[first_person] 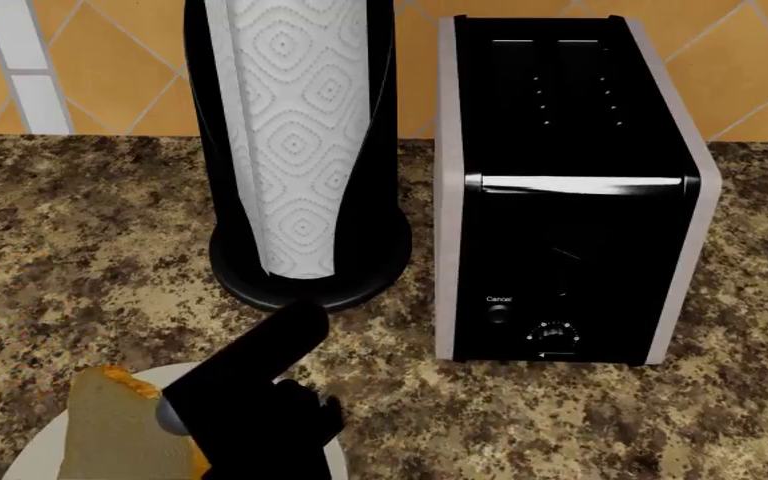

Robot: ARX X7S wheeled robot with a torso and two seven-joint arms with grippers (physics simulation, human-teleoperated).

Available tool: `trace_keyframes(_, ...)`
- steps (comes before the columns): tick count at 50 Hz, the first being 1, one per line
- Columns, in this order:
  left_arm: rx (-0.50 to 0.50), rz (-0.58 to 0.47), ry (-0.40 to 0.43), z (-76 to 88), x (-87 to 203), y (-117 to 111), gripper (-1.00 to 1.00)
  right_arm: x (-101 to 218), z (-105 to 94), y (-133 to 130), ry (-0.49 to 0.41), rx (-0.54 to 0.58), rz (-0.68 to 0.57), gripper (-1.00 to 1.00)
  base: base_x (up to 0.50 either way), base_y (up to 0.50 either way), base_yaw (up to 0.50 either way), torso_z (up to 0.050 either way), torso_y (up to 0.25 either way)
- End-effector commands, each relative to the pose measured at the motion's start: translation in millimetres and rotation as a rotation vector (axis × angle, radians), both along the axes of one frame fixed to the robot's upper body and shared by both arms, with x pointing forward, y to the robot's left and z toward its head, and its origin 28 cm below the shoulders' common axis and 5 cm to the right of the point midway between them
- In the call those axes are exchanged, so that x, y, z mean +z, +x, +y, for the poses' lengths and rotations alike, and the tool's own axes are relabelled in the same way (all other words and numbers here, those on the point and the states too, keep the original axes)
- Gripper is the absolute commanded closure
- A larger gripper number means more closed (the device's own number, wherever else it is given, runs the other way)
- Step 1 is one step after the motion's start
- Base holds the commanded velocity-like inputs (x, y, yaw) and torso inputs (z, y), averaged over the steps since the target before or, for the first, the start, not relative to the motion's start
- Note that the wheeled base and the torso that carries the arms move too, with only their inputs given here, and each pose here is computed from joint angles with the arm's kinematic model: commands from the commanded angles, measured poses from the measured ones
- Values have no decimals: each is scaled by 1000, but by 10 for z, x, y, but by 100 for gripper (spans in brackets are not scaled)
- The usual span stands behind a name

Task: Place the toasted item on a plate.

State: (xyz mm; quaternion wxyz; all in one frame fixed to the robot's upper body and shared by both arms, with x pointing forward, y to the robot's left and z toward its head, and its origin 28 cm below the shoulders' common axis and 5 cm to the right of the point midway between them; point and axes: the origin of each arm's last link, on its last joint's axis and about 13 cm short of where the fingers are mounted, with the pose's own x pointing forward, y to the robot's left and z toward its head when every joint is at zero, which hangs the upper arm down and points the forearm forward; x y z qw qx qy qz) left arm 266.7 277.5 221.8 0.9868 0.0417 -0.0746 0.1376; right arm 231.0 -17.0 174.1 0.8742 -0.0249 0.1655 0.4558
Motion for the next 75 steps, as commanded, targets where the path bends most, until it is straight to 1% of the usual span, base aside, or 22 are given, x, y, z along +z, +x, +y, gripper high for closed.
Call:
trace_keyframes(1, 5, 4, -2, -11, -1, -4, -100, 274, -100, -55, 37, -56, -81, -100, 0, 0, 0, 0, 0)
trace_keyframes(5, 6, 2, -1, -13, 11, -8, -100, 333, -130, -67, 45, -74, -104, -100, 0, 0, 0, 0, 0)
trace_keyframes(15, 3, 2, 1, -21, 9, -5, -100, 439, -167, -170, 53, -78, -154, -100, 0, 0, 0, 0, 0)
trace_keyframes(26, 4, 2, 2, -21, 7, -10, -100, 517, -191, -239, 45, -87, -214, -100, 0, 0, 0, 0, 0)
trace_keyframes(34, 2, 2, 3, -26, 12, -6, -100, 563, -215, -289, 49, -97, -237, -100, 0, 0, 0, 0, 0)
trace_keyframes(40, 1, 5, 1, -21, -4, 2, -100, 617, -308, -318, 56, -136, -251, -100, 0, 0, 0, 0, 0)
trace_keyframes(44, -2, 6, 0, -24, -19, 9, -100, 585, -386, -335, 56, -169, -247, -100, 0, 0, 0, 0, 0)
trace_keyframes(47, -6, 8, -2, -21, -30, 8, -100, 553, -455, -345, 47, -200, -243, -100, 0, 0, 0, 0, -5)
trace_keyframes(49, -2, 9, -3, -5, -48, 3, -100, 554, -586, -361, 51, -260, -248, -100, 0, 0, 0, 0, 0)
trace_keyframes(53, 0, 11, -4, 2, -59, 2, -100, 598, -722, -378, 49, -330, -265, -100, 0, 0, 0, 0, 0)
trace_keyframes(56, 2, 14, -5, 4, -77, 5, -100, 638, -828, -405, 66, -385, -275, -100, 0, 0, 0, 0, 0)
trace_keyframes(60, 5, 18, -5, 13, -92, 9, -100, 643, -928, -409, 71, -438, -276, -100, 0, 0, 0, 0, 0)
trace_keyframes(62, 9, 16, -7, 26, -92, 3, -100, 611, -1007, -402, 58, -498, -276, -100, 0, 0, 0, 0, 0)
trace_keyframes(66, 13, 14, -11, 34, -103, 1, -100, 571, -1128, -397, 52, -579, -279, -100, 0, 0, 0, 0, 0)
trace_keyframes(68, 14, 14, -11, 32, -109, 1, -100, 555, -1155, -397, 36, -608, -293, -100, 0, 0, 0, 0, 0)
trace_keyframes(73, 14, 20, -13, 31, -135, 7, -100, 512, -1267, -384, 33, -685, -300, -100, 0, 0, 0, 0, 0)
trace_keyframes(75, 17, 20, -11, 29, -132, 4, -100, 512, -1306, -383, 22, -723, -320, -100, 0, 0, 0, 0, 0)
